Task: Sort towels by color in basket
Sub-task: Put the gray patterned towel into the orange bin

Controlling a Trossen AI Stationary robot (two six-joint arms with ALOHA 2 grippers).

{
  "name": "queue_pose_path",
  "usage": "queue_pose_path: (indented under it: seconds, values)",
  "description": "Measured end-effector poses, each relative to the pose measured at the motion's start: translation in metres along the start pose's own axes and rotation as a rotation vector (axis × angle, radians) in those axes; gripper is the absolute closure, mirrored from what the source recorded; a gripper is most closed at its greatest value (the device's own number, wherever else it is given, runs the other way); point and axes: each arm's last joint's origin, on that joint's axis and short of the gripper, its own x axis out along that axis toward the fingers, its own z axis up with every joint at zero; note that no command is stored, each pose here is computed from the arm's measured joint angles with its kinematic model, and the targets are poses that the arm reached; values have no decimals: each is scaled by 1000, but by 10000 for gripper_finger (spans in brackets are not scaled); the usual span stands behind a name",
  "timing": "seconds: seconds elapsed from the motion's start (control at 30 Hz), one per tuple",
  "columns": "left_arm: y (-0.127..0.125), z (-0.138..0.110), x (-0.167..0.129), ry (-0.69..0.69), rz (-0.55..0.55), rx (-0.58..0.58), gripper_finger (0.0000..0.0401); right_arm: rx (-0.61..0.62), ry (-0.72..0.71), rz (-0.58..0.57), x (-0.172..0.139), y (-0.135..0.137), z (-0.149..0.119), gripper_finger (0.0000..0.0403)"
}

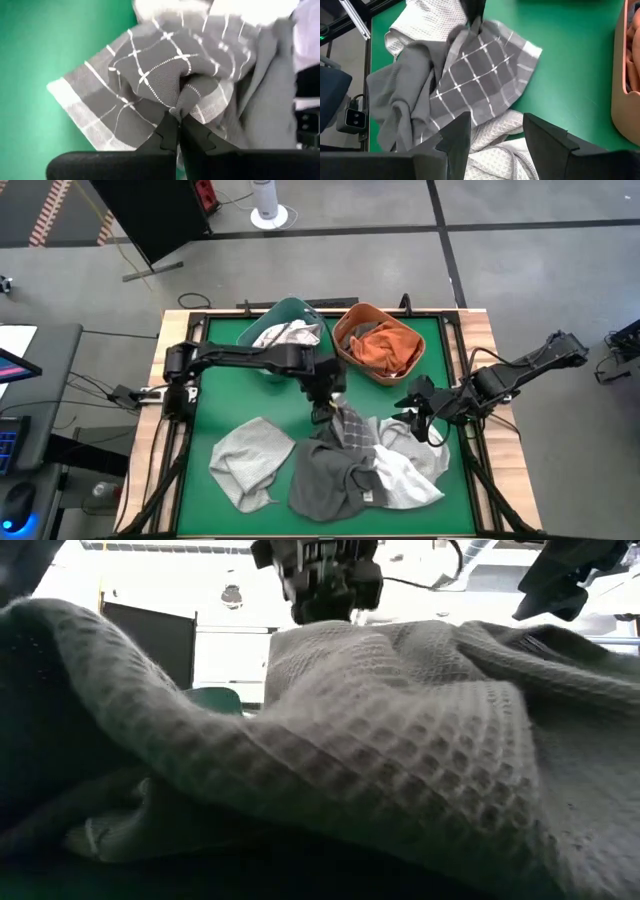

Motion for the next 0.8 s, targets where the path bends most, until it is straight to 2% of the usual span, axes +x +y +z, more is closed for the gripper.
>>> queue_pose_path:
  seconds: [0.27,0.5,0.8]
  values:
    - [2,19,-54,-262,-1,38,400,2,-1,1,0,0,0,196]
    - [1,31,-85,-456,-17,32,400,24,-59,24,0,3,6,196]
    - [-14,47,-108,-655,-209,113,400,-5,-240,86,-3,13,21,196]
